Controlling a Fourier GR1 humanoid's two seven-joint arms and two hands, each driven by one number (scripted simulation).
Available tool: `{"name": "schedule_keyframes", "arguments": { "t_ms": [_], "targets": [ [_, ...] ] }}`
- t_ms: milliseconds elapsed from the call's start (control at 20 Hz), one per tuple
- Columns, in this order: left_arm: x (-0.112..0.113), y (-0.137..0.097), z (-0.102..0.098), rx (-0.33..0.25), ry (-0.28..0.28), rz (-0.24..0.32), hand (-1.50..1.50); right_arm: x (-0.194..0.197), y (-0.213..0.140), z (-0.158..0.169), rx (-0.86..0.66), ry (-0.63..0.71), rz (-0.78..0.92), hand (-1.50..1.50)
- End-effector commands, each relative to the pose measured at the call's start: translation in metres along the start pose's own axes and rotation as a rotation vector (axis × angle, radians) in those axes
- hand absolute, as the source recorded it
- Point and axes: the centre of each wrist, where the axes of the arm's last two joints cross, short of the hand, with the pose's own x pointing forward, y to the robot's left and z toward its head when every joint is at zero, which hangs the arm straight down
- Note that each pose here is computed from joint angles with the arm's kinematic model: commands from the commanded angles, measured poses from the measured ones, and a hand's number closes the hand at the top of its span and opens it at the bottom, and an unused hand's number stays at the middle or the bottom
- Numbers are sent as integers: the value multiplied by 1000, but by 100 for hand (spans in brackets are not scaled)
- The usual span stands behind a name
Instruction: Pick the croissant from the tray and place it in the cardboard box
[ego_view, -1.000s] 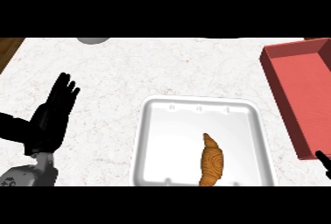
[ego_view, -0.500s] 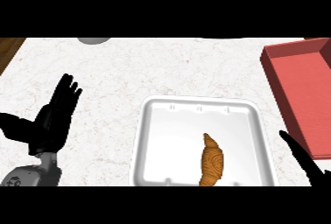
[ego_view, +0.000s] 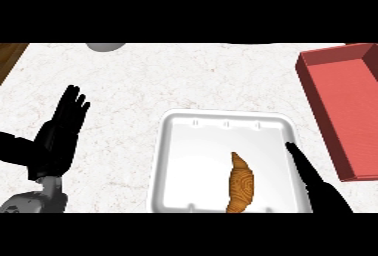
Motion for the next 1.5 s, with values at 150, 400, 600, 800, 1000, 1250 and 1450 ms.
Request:
{"name": "schedule_keyframes", "arguments": {
  "t_ms": [150,400,600,800,1000,1250,1450],
  "targets": [
    [7,-9,4,-15,7,-11,0,11,30,-23,-40,78,5,-150],
    [11,-12,-8,-10,-19,-4,0,-2,31,-24,-12,101,-4,-150],
    [11,9,-6,5,0,-3,0,-1,36,-14,-7,110,3,-150],
    [-9,8,-13,14,-7,12,0,5,39,-27,-4,109,10,-150],
    [-10,0,-12,10,11,12,0,4,50,-19,-33,140,26,-150],
    [-17,6,-7,-13,0,-2,0,6,70,-46,-25,152,43,-150],
    [4,1,-5,3,1,-1,0,-7,47,-61,2,133,37,-150]
  ]
}}
